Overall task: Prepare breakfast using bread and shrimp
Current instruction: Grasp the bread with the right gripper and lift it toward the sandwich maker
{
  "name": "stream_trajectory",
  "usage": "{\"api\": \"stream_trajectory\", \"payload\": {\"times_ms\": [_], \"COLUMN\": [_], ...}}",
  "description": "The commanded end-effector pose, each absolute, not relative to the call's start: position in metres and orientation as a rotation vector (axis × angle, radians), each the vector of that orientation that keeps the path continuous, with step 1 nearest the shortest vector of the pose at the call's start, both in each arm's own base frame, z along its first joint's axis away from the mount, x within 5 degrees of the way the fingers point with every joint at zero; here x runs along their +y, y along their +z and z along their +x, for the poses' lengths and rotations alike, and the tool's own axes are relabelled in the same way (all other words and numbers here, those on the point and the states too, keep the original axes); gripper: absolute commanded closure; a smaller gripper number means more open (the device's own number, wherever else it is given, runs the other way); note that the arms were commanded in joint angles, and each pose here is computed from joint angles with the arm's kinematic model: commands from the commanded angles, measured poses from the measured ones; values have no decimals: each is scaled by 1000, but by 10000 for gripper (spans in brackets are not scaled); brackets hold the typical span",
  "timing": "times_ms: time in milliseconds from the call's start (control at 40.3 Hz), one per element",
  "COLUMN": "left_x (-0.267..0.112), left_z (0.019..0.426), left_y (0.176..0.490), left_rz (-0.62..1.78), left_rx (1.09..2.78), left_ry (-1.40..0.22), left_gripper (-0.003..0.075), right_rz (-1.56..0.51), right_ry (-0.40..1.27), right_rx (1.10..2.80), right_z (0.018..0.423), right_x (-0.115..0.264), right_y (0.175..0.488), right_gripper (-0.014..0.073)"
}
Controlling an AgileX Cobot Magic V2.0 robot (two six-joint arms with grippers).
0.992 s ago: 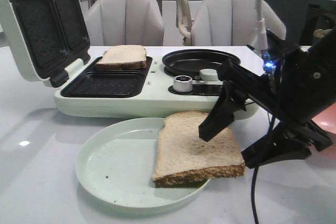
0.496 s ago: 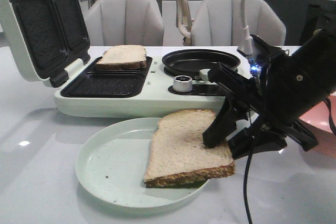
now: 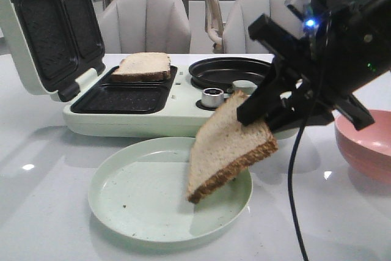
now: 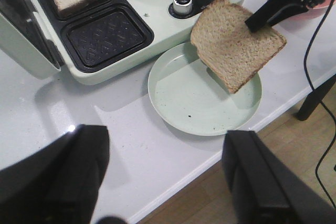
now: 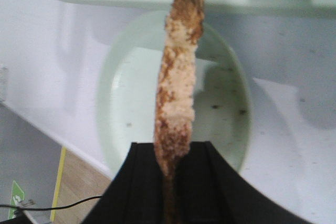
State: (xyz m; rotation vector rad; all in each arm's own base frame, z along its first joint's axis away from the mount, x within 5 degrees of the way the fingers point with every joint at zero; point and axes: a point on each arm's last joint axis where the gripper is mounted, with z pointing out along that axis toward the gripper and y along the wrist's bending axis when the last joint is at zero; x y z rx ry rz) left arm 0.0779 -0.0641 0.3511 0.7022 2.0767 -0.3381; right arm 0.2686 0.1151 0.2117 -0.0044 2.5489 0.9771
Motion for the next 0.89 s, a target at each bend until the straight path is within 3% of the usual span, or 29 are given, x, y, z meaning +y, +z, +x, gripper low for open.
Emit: {"api": "stream_trajectory", "payload": {"times_ms": [0, 149, 422, 868], "left_x": [-67, -67, -67, -67], "left_z": [79, 79, 79, 79], "left_y": [365, 365, 365, 365], "left_rz": [691, 691, 691, 691], "left_rx": [1978, 1978, 1978, 1978], "left_ry": [-378, -378, -378, -378], "left_gripper": [211, 211, 211, 211], "right_rz": [-87, -116, -163, -223], "right_ry": [1065, 1111, 1224, 1396], "right_rx": [2420, 2328, 2119, 2010], "right_z": [258, 245, 256, 342], "right_x": [118, 117, 132, 201], "right_y": [252, 277, 294, 289], "right_gripper": [552, 552, 552, 552]}}
